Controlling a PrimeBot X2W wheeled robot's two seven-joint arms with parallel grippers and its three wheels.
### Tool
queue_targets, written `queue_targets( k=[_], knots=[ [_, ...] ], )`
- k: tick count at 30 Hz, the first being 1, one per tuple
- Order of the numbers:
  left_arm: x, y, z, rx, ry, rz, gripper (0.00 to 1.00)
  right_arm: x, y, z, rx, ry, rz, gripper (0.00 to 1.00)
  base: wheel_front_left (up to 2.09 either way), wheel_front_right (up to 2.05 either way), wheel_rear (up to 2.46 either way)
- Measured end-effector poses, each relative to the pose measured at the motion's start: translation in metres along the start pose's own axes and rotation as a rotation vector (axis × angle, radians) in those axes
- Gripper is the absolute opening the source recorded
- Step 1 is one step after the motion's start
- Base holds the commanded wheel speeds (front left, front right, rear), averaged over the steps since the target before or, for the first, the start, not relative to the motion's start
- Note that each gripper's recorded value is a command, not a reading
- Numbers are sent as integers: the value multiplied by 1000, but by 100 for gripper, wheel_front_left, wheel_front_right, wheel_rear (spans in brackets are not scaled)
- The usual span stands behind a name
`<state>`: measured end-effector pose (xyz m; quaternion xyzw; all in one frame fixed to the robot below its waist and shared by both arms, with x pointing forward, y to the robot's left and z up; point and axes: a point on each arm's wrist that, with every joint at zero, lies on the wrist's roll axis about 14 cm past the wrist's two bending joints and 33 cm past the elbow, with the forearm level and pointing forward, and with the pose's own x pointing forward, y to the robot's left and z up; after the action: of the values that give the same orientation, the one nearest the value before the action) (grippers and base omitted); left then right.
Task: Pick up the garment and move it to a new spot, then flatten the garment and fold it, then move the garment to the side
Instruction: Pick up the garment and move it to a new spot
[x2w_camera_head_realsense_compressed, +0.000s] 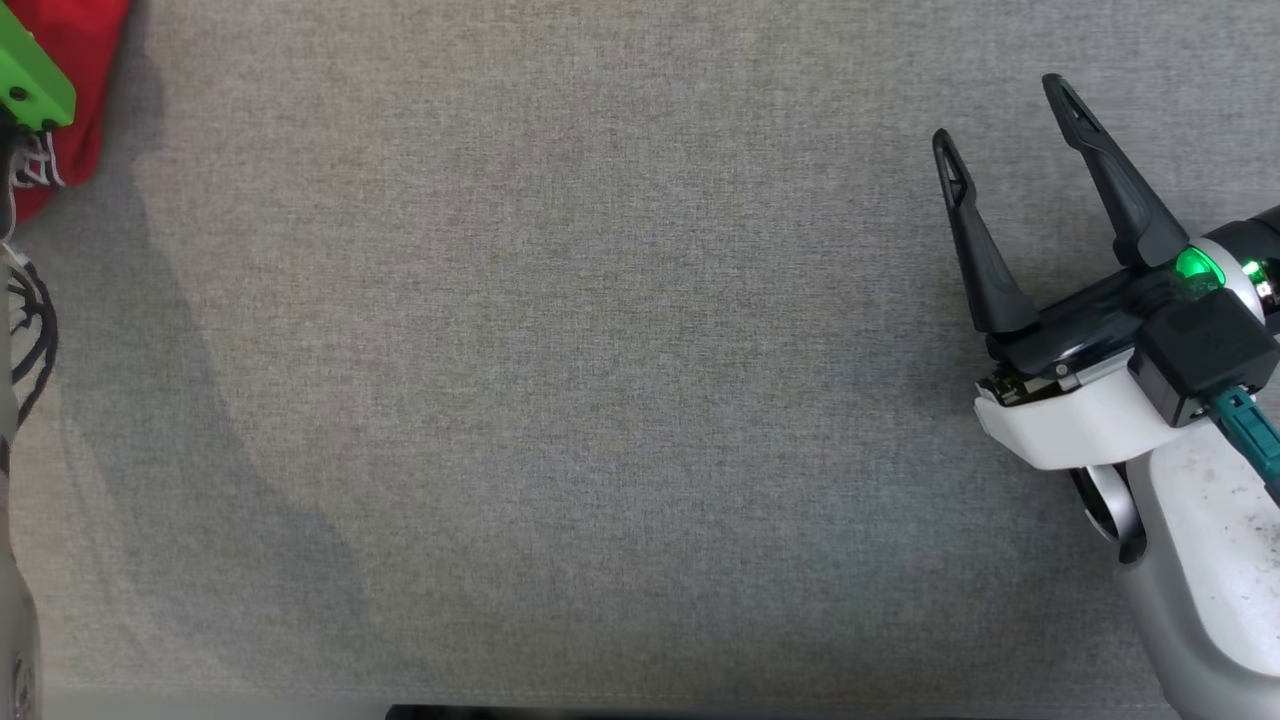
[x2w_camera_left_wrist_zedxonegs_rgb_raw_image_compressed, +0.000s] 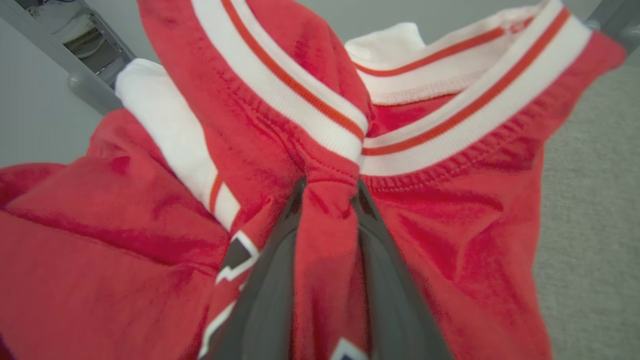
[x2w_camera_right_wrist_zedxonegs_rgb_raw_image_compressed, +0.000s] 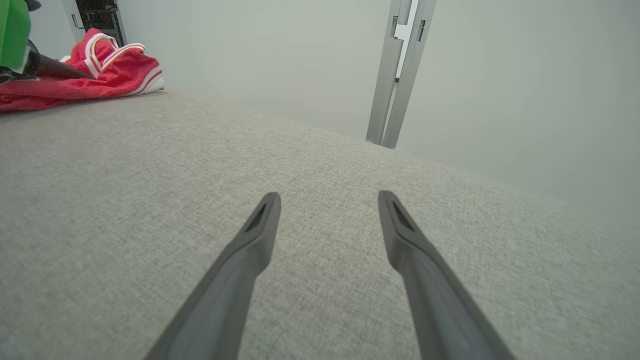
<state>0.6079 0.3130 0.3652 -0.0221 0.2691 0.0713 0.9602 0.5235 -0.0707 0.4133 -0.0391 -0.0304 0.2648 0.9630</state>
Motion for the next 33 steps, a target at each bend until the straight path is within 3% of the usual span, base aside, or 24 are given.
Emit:
queue_targets(
  k=[11, 20, 26, 33],
  knots=[
    [-52, -9, 109, 138, -370, -61, 0, -6, 14, 51, 34, -77, -26, 100, 0, 0, 0],
    [-129, -51, 188, 154, -591, -202, 0, -34, 24, 104, 42, -142, -76, 100, 0, 0, 0],
    [-190, -104, 233, 135, -725, -372, 0, -61, 20, 138, 20, -193, -130, 100, 0, 0, 0],
    [-249, -202, 249, 83, -795, -667, 0, -97, 4, 159, -7, -218, -225, 100, 0, 0, 0]
  ],
)
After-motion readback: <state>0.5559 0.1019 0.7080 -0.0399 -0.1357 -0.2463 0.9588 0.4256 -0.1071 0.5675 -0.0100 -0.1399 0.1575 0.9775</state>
